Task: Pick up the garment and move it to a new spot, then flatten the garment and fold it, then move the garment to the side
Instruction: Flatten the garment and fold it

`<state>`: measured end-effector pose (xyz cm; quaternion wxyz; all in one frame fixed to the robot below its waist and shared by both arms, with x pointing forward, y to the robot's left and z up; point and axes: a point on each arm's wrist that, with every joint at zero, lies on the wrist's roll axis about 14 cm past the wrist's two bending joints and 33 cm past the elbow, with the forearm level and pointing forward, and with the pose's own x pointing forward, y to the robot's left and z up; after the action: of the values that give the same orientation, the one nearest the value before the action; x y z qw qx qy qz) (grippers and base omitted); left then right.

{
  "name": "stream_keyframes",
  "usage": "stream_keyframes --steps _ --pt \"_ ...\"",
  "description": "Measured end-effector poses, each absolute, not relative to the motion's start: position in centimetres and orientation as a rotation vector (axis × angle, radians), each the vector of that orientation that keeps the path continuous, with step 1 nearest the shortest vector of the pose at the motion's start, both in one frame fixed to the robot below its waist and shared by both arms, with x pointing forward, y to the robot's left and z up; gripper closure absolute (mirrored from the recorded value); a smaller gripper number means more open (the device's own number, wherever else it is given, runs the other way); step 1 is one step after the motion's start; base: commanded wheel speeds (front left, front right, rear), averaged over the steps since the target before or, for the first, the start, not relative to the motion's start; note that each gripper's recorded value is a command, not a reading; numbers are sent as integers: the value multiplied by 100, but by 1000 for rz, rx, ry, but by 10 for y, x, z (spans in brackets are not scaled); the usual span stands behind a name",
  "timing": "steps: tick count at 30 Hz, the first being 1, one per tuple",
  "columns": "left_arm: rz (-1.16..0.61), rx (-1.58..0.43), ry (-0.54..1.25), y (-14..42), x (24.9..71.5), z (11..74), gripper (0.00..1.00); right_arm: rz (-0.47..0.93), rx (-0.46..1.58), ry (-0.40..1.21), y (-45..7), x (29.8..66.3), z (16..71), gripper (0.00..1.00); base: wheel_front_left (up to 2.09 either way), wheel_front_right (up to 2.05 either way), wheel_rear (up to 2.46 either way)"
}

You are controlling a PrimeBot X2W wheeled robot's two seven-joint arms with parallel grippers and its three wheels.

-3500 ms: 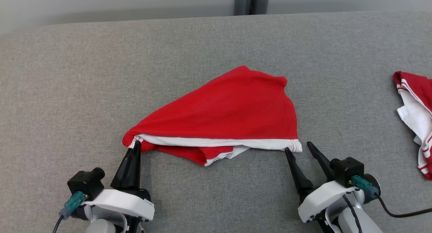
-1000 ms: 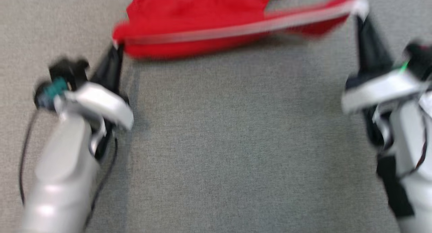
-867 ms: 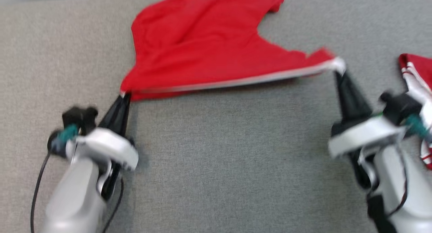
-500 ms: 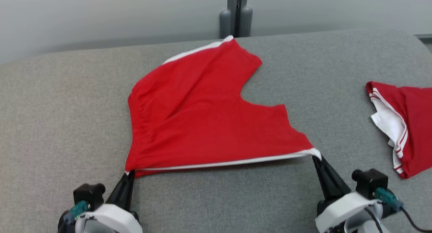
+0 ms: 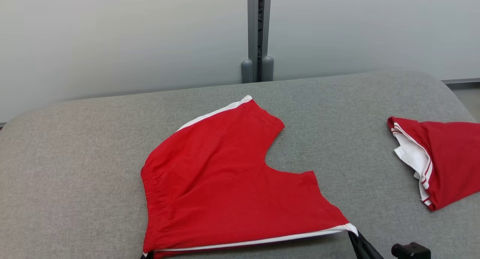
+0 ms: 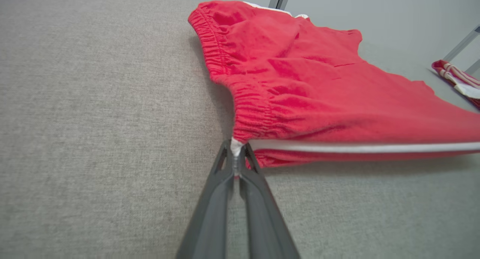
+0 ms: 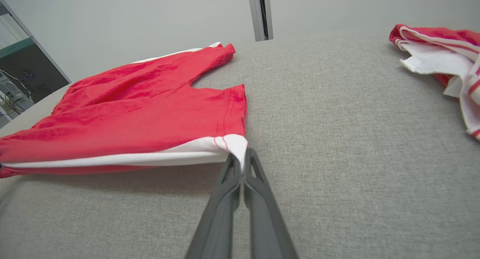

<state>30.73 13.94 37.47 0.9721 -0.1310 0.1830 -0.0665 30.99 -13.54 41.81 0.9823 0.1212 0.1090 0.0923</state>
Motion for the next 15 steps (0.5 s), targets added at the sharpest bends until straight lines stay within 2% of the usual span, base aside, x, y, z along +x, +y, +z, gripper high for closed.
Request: stream_keyframes --steps 6,15 --pt "-157 -262 313 135 316 391 100 192 228 160 -139 333 436 100 0 0 0" --pt "-207 -252 165 130 382 436 100 269 126 0 -127 442 494 100 0 0 0"
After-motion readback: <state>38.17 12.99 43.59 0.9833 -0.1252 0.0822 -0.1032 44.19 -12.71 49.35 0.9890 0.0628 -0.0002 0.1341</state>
